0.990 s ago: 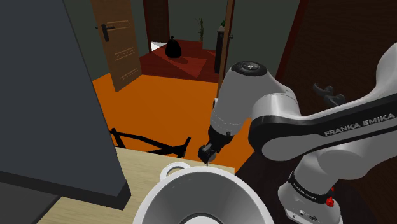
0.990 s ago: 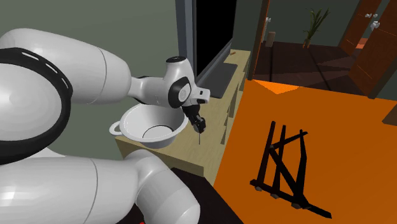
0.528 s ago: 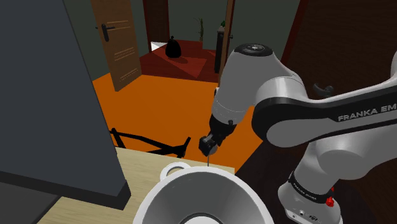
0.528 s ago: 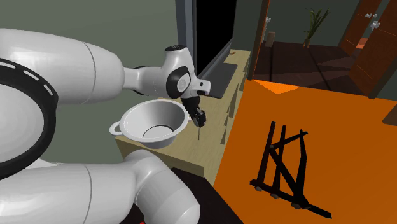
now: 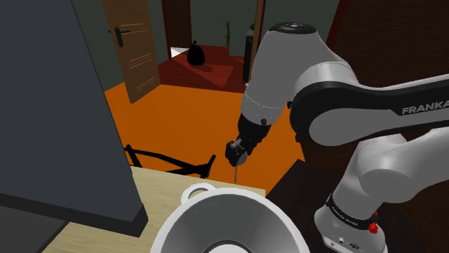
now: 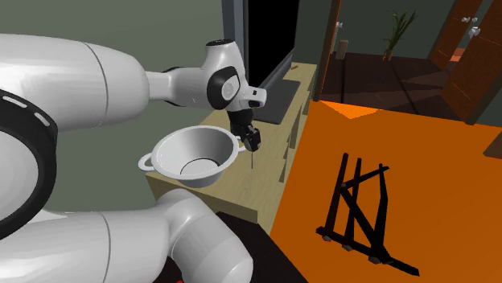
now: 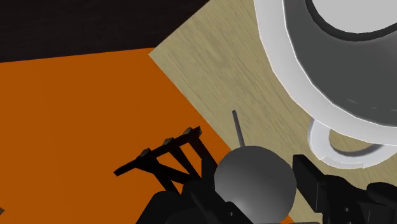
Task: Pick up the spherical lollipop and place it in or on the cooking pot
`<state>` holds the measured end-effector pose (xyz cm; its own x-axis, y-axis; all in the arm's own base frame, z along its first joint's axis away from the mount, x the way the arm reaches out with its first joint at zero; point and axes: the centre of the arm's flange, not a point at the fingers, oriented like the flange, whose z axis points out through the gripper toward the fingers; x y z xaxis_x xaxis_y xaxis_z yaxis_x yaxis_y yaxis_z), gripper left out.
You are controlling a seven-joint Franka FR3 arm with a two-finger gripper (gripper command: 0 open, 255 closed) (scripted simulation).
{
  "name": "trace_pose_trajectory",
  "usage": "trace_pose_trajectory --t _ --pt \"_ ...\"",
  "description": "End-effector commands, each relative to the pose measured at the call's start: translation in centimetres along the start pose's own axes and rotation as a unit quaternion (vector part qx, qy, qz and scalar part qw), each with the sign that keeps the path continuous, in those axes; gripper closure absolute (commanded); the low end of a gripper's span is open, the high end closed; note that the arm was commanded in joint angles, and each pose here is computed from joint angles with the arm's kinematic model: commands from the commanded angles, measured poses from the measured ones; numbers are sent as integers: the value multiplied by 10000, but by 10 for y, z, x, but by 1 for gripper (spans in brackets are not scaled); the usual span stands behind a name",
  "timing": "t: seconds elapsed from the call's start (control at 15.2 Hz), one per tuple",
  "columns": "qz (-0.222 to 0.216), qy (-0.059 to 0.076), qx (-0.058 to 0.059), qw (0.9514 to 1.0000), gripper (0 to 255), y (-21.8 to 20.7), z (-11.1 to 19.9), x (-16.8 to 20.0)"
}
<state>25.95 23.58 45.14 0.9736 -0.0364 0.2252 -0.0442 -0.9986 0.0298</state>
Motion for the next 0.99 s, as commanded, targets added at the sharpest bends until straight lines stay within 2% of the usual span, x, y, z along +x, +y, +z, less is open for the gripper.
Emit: trace_pose_trajectory --t 0.0,0.92 --pt "0 -1 -1 10000 255 2 -11 2" --pt "0 -1 -1 10000 255 4 -83 19"
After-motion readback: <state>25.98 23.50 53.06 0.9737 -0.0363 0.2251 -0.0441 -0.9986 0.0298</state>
